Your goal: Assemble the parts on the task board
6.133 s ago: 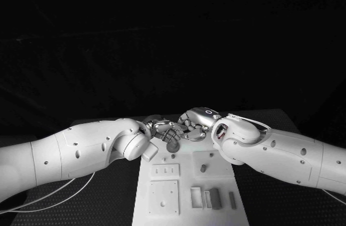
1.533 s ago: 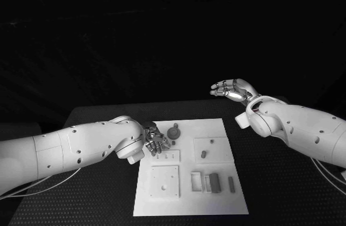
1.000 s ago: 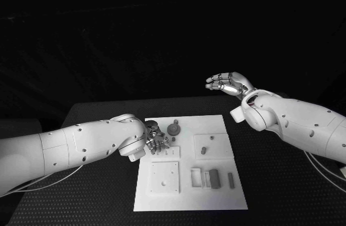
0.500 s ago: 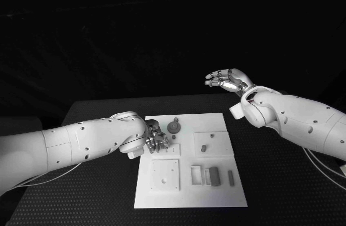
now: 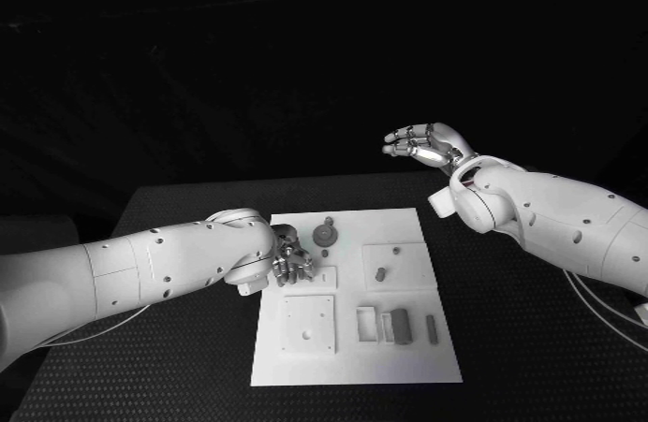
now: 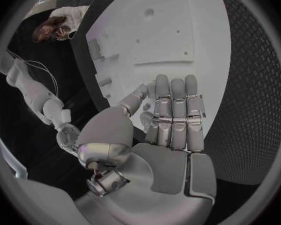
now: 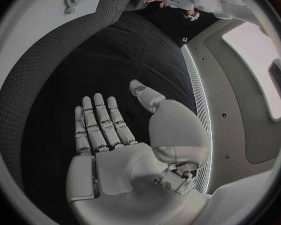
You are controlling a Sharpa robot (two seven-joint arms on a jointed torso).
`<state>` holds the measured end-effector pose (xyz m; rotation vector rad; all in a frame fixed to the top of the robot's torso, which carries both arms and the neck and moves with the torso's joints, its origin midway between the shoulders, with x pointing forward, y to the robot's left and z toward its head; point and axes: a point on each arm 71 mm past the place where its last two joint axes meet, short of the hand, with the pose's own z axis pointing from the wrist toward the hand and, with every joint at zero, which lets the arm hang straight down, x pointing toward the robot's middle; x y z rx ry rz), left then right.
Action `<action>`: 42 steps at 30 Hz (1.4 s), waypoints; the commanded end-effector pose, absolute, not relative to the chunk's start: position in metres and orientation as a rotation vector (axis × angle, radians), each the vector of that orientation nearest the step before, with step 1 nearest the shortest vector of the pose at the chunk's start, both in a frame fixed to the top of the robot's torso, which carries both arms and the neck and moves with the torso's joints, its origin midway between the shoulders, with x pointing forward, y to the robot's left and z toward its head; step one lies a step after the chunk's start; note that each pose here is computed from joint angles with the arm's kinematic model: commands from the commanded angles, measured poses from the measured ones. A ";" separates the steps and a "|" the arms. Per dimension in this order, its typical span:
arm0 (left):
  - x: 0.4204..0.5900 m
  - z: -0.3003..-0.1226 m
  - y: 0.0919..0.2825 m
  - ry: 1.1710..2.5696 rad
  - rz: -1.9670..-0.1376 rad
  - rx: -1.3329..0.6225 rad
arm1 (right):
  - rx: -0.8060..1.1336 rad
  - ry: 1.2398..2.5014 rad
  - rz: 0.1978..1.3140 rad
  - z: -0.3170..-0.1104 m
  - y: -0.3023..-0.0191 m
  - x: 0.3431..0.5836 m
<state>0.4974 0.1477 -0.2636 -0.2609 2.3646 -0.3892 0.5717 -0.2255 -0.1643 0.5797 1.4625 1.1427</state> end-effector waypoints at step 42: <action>0.498 -0.274 0.140 2.400 -0.386 -0.219 | 0.554 1.484 1.175 -0.163 -0.220 0.570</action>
